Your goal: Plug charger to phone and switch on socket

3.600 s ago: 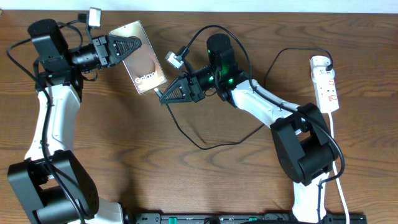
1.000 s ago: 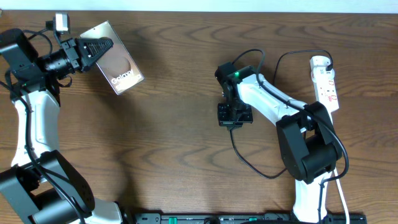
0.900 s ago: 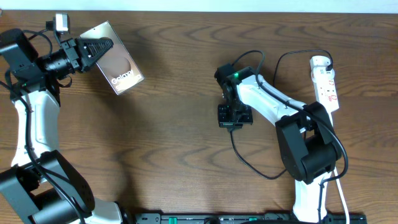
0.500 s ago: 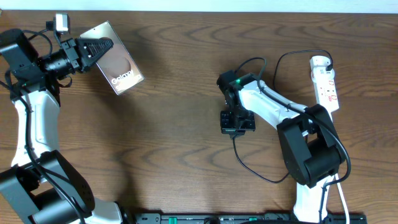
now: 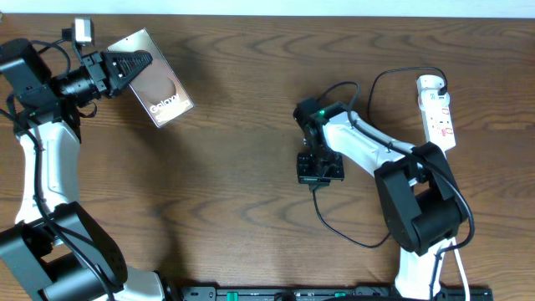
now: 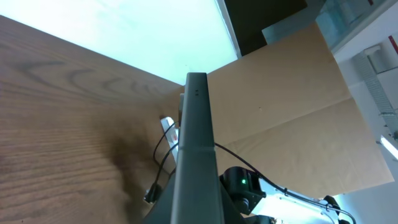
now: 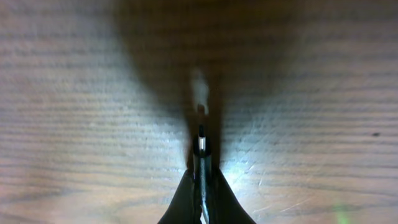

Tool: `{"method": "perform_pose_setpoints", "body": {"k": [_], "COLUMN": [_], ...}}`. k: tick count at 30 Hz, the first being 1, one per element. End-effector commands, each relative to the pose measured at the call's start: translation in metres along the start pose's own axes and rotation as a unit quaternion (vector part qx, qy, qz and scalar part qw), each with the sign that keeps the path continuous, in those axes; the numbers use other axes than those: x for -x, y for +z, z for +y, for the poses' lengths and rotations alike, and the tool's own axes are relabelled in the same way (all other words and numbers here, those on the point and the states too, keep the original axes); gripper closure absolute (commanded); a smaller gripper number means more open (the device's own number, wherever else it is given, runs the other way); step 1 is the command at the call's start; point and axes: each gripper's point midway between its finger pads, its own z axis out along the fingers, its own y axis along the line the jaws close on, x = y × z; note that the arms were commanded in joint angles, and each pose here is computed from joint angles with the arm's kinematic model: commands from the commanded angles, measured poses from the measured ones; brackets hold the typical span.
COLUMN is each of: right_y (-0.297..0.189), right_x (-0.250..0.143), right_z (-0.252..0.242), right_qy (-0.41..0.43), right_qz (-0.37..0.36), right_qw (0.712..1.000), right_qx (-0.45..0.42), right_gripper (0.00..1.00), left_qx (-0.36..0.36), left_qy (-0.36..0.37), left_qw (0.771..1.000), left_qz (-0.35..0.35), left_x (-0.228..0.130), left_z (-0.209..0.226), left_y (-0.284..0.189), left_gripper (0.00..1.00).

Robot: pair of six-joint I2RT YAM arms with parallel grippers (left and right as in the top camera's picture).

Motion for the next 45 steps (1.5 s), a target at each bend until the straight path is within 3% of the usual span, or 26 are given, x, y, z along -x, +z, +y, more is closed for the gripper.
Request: {"method": "perform_pose_setpoints", "body": {"k": [1,20,31,45], "right_y": [0.027,0.033,0.031,0.031], "right_x": [-0.015,-0.019,-0.022,-0.022], "right_z": [-0.015,-0.015,-0.038,-0.038], "right_qy": [0.019,0.024,0.045,0.044], "right_qz": [0.031,0.037,0.032,0.032], "right_qw": [0.999,0.999,0.995,0.995], "right_qx": [-0.025,-0.017,-0.08,-0.08], "right_gripper": [0.99,0.99,0.99,0.99], "left_qx": [-0.012,-0.012,-0.012,-0.012], "left_qy": [0.003,0.003,0.004,0.004], "left_qw": [1.0,1.0,1.0,1.0], "left_qz": [0.009,0.009,0.009,0.009], "left_x": [-0.003,-0.003,-0.003,-0.003], "left_z": [-0.009,-0.009,-0.009,-0.009], "left_y": [-0.001,-0.001,-0.001,-0.001], "left_gripper": [0.93,0.93,0.93,0.93]}}
